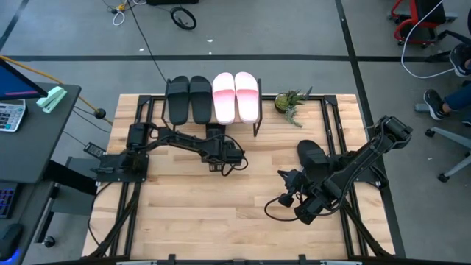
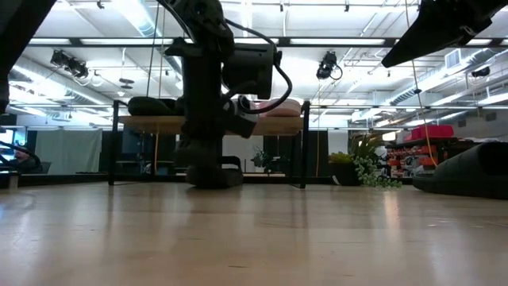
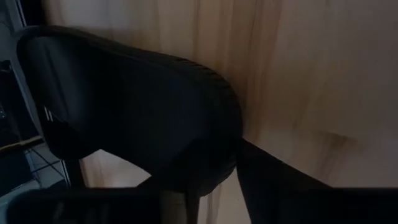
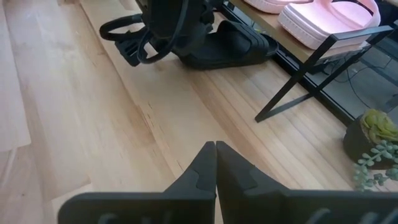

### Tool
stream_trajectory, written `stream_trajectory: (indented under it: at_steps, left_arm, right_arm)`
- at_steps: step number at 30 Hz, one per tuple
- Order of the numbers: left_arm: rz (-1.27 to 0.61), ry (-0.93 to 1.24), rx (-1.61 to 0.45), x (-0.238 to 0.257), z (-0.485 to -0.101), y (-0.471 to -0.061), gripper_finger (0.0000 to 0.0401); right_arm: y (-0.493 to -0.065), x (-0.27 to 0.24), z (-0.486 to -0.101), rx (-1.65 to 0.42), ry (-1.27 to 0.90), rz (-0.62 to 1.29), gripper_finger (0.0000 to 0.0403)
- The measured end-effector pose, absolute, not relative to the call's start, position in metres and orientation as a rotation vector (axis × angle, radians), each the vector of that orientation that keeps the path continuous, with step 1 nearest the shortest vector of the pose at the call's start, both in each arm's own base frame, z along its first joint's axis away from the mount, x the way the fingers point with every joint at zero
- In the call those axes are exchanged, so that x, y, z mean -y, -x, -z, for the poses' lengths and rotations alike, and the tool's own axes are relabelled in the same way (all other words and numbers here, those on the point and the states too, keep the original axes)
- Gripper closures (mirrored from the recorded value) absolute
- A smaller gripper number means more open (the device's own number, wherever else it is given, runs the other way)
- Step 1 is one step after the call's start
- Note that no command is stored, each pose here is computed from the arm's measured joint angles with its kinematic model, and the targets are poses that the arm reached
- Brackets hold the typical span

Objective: Pick and place slides into the shelf
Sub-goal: Put the black slipper under the shelf

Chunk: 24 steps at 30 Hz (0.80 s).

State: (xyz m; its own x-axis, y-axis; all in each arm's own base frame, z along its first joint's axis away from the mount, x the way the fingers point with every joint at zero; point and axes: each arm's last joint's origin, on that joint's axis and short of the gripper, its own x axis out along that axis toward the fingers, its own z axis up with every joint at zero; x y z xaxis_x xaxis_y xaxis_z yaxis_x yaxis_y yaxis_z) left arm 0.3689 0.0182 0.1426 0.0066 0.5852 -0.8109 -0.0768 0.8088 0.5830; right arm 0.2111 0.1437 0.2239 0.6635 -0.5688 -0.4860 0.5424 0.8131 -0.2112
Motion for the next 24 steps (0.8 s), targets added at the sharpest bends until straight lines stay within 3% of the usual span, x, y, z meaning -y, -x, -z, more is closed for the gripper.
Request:
stream_trajectory:
  at_steps: [12,18,21,24]
  left_arm:
    - [-0.519,-0.307,-1.43,0.028,-0.151,-0.371,0.0206]
    - [-0.369,-0.036,-1.301,0.089,-0.182,-0.386,0.0205]
    - [-0.3,-0.058,-1.258,0.118,-0.195,-0.386,0.0215]
    - [-0.24,-0.107,-1.258,0.144,-0.202,-0.378,0.0226]
  right_arm:
    - [-0.211,-0.144,-0.224,-0.575,0.075,0.621,0.0398]
    - [-0.211,-0.144,-0.224,-0.594,0.136,0.602,0.0399]
    - [-0.211,-0.146,-0.224,-0.61,0.154,0.571,0.04]
    - [-0.206,-0.16,-0.221,-0.721,0.103,0.419,0.0399]
